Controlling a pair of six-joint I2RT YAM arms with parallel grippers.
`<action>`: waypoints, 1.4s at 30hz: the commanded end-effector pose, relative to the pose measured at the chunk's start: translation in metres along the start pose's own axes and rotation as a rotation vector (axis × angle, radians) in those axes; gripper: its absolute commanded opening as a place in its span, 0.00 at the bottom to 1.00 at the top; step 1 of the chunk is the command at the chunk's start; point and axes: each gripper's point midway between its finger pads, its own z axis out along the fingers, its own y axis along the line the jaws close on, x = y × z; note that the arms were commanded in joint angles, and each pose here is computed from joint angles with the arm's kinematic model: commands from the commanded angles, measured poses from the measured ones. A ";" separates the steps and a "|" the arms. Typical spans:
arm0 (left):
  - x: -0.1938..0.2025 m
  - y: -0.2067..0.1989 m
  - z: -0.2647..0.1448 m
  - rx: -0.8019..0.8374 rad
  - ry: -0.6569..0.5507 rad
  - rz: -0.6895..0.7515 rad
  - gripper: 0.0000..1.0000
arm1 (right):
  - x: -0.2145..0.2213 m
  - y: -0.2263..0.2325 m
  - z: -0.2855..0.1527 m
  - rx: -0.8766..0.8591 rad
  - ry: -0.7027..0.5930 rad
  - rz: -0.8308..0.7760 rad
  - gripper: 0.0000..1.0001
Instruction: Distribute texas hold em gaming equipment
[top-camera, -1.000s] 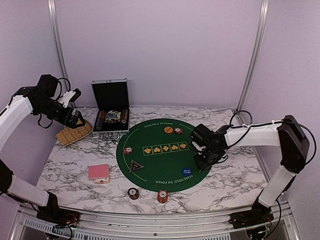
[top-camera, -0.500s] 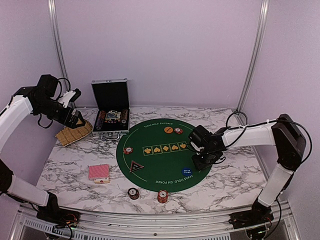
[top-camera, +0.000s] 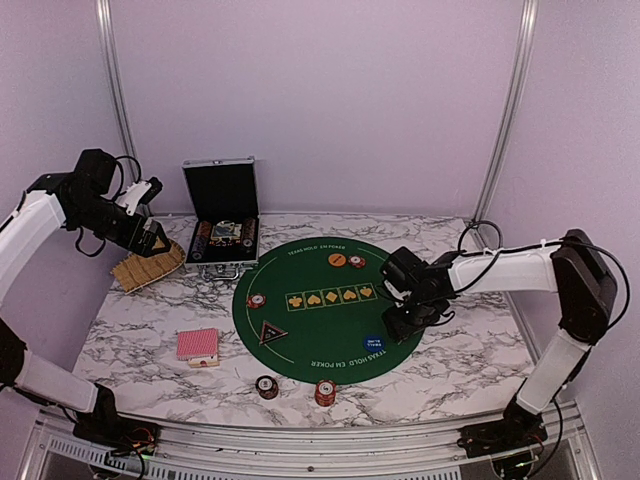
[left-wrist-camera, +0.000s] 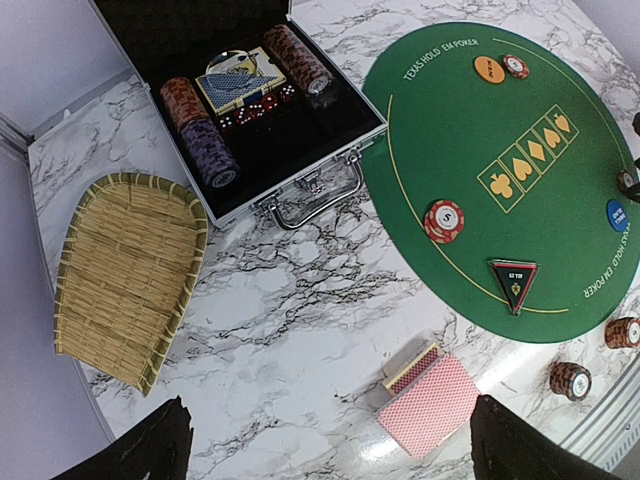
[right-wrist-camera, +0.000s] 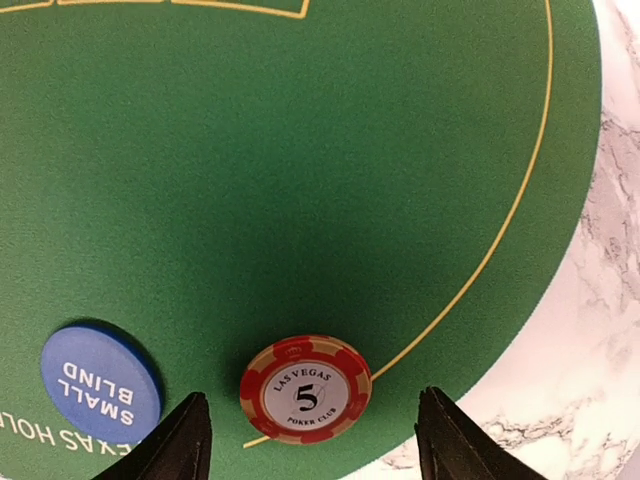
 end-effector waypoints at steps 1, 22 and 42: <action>0.000 -0.007 -0.010 0.013 -0.006 0.007 0.99 | -0.034 0.002 -0.042 -0.013 -0.114 0.018 0.70; 0.005 -0.004 -0.011 -0.012 0.003 0.010 0.99 | -0.010 0.279 -0.133 -0.429 -0.221 -0.690 0.86; 0.004 -0.004 -0.012 -0.010 0.003 0.004 0.99 | 0.021 0.334 -0.101 -0.527 -0.145 -0.857 0.71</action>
